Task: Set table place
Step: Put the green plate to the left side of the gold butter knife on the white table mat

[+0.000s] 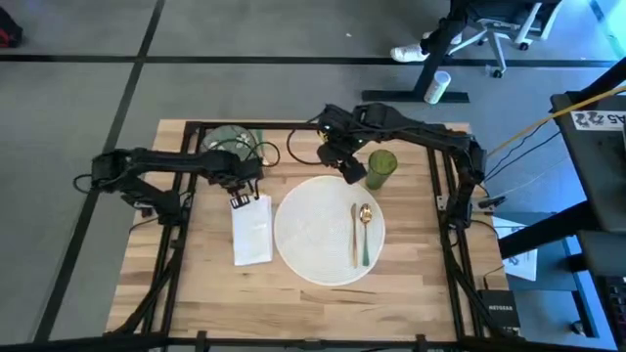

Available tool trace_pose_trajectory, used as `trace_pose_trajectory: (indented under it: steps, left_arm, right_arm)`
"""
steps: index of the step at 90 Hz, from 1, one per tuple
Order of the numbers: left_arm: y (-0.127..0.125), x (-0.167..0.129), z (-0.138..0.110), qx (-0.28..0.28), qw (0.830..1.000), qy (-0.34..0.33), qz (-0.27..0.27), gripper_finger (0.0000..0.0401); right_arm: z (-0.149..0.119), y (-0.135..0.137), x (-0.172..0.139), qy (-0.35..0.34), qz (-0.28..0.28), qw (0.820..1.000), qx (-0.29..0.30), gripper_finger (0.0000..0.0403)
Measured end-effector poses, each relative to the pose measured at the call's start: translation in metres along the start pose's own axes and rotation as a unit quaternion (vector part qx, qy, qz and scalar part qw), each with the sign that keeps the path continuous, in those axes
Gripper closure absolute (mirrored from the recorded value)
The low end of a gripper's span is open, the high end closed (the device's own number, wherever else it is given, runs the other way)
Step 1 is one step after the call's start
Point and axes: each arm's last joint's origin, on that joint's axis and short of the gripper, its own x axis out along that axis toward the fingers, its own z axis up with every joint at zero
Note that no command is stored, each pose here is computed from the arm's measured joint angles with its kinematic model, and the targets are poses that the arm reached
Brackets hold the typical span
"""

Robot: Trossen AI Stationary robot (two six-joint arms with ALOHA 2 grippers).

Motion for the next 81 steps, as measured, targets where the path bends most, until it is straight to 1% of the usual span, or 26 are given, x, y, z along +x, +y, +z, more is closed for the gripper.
trace_pose_trajectory:
  steps: [8,22,36,50,65,81]
  left_arm:
    - [-0.004,0.01,0.004,0.008,1.0,0.018,0.016,0.0339]
    - [-0.005,0.022,0.009,0.007,0.996,0.035,0.087,0.0294]
    - [-0.008,0.031,0.014,0.005,0.995,0.035,0.093,0.0266]
    - [-0.007,0.041,0.02,-0.002,0.994,0.031,0.105,0.0254]
    - [-0.003,0.05,0.021,-0.004,0.988,0.048,0.146,0.0251]
    - [0.001,0.056,0.021,-0.009,0.987,0.061,0.149,0.025]
  right_arm:
    - [0.0,0.0,0.0,0.0,0.0,1.0,0.0,0.0189]
    - [0.0,0.0,0.0,0.002,0.002,1.0,0.001,0.0189]
    - [-0.001,0.0,0.0,0.002,0.002,1.0,0.002,0.0189]
    - [-0.001,0.0,0.0,0.002,0.002,1.0,0.002,0.0189]
    - [-0.001,0.0,0.0,0.003,0.002,1.0,0.003,0.0189]
    - [-0.001,0.0,0.0,0.003,0.003,1.0,0.003,0.0189]
